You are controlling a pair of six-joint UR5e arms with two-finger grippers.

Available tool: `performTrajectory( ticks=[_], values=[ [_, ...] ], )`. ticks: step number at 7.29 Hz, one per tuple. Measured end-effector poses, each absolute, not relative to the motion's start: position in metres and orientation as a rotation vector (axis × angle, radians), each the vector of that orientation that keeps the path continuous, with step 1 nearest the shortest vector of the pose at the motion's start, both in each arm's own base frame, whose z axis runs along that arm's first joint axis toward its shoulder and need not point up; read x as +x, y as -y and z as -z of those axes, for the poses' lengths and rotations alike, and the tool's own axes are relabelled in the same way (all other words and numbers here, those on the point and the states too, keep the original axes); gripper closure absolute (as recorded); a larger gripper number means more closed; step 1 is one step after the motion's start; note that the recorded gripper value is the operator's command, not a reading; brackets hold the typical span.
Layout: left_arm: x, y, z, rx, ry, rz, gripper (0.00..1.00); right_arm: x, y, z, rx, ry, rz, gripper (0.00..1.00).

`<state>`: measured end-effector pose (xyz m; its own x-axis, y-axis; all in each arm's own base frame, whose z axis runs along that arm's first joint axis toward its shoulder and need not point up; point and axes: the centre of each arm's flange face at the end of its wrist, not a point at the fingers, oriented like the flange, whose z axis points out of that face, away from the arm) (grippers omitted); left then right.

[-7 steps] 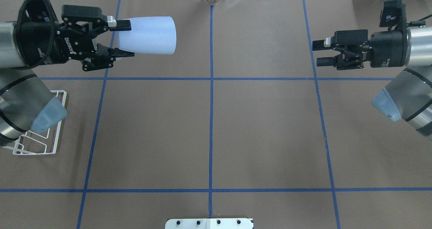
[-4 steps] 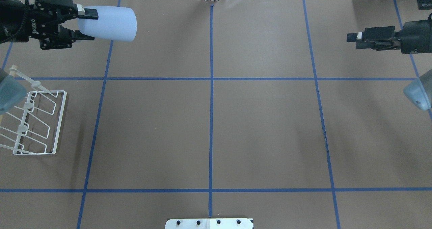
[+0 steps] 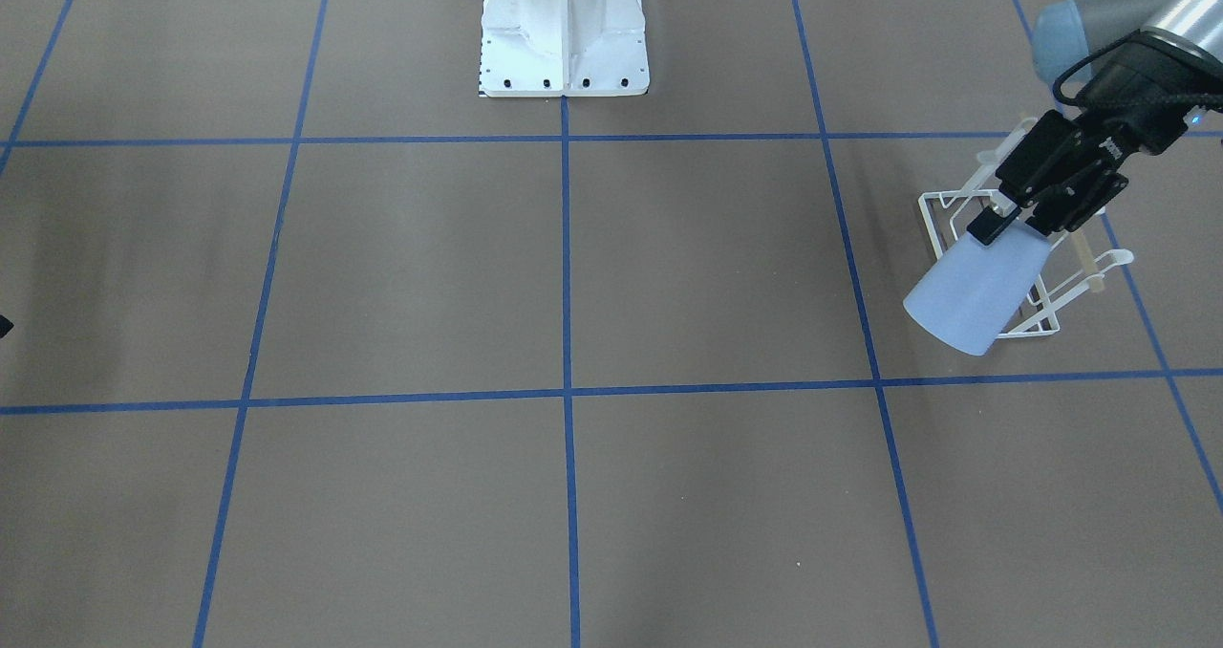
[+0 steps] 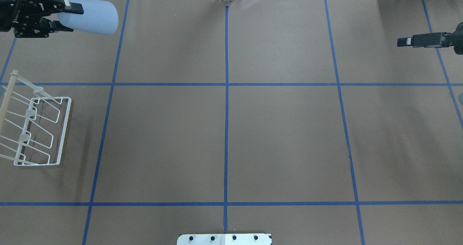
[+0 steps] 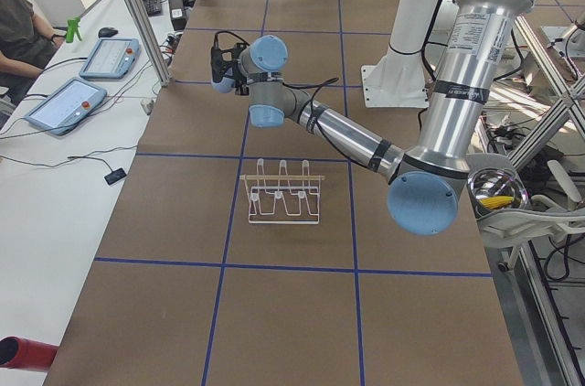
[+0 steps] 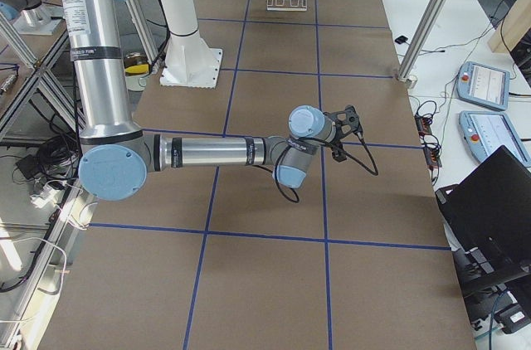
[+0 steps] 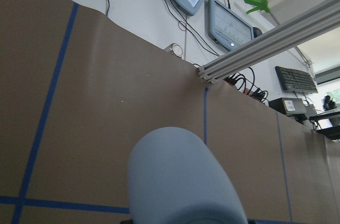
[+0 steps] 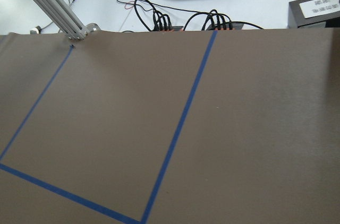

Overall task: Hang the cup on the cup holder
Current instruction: 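Carry the cup with the left gripper over the wire rack and lower it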

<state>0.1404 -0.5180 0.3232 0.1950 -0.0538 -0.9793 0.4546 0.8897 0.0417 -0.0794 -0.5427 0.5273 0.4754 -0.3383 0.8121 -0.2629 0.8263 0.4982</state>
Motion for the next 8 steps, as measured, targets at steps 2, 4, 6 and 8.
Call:
performTrajectory(
  ticks=[2,4,6,8],
  values=[
    [0.13,0.505,-0.309,0.313,-1.115,0.273,1.0,-0.058,0.549,-0.545,0.621,0.993,0.117,0.0],
    [0.122,0.484,-0.299,0.223,-0.94,0.153,1.0,-0.044,0.556,-0.553,0.582,0.94,0.146,0.0],
    [0.122,0.479,-0.305,0.141,-0.854,0.063,1.0,-0.036,0.559,-0.563,0.521,0.911,0.167,0.0],
    [0.126,0.487,-0.307,0.061,-0.83,0.011,1.0,-0.031,0.562,-0.573,0.469,0.882,0.21,0.0]
  ],
)
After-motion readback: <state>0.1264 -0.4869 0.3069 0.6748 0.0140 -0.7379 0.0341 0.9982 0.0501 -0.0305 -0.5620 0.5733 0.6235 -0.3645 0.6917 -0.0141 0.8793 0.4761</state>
